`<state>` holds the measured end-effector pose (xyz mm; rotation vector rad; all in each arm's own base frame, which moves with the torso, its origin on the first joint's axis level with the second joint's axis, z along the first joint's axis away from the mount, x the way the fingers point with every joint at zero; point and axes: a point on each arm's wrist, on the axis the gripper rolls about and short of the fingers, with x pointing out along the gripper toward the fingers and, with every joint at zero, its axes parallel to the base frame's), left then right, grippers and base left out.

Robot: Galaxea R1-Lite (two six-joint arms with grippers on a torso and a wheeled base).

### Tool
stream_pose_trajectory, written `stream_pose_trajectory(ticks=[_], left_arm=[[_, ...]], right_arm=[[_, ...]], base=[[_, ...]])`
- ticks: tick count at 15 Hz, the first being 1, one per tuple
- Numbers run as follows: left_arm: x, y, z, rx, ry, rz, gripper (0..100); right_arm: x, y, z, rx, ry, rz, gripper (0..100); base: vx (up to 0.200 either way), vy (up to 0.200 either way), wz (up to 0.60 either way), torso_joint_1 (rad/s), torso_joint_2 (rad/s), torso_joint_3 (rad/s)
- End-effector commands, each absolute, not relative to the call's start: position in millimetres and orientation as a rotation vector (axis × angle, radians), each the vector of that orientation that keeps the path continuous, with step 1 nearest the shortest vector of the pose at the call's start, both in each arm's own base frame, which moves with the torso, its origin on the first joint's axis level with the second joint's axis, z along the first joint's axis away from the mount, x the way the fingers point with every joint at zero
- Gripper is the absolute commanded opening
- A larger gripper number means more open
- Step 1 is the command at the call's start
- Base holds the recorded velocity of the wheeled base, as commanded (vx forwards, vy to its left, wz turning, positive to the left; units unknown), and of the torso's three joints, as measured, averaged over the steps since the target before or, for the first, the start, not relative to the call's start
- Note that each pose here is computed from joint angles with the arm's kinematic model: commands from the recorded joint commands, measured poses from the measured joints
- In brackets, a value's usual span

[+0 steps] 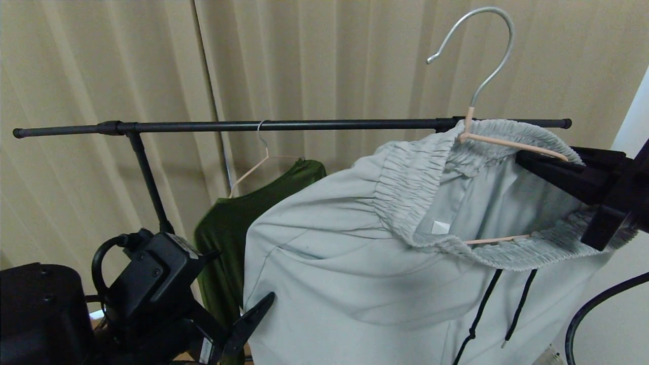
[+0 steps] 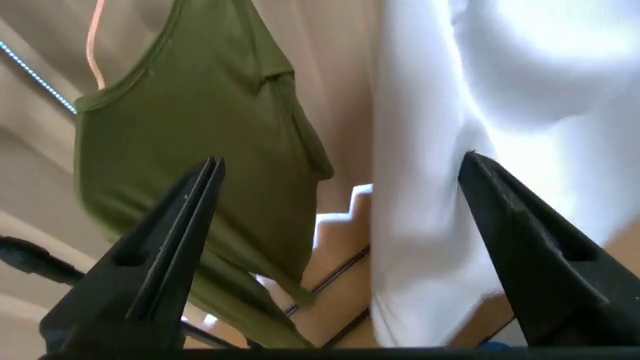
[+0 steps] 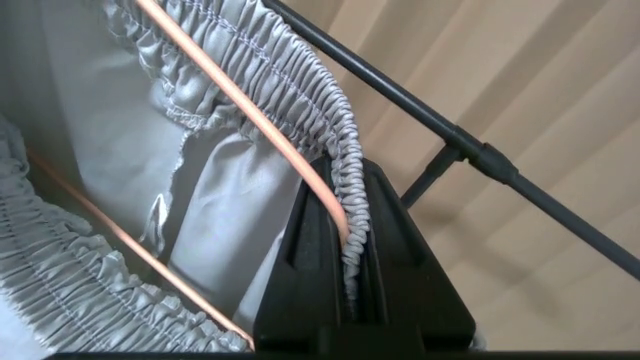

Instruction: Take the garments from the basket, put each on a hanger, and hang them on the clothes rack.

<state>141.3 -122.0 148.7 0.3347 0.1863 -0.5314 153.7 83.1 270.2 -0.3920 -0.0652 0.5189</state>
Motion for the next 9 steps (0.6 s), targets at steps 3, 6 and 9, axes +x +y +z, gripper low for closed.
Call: stream_pose_trajectory(ticks=[3, 6, 9], left_arm=[[148.1, -116.3, 142.6, 0.36, 0.217, -0.485, 0], [155.7, -94.4, 138.4, 0.411, 0.239, -0.376, 0], [154.9, -72.2, 137.2, 0.446, 0.247, -0.281, 0]], right_arm=[[152.7, 81.9, 271.3, -0.392, -0.069, 0.512, 0], [151.9, 79.9, 271.9, -0.391, -0.071, 0.499, 0], [154.3, 75.2, 272.2, -0.391, -0.065, 0.469, 0]], base=[[0.0, 0.0, 0.0, 0.0, 0.0, 0.0], [0.0, 0.0, 0.0, 0.0, 0.0, 0.0], [0.0, 0.0, 0.0, 0.0, 0.0, 0.0]])
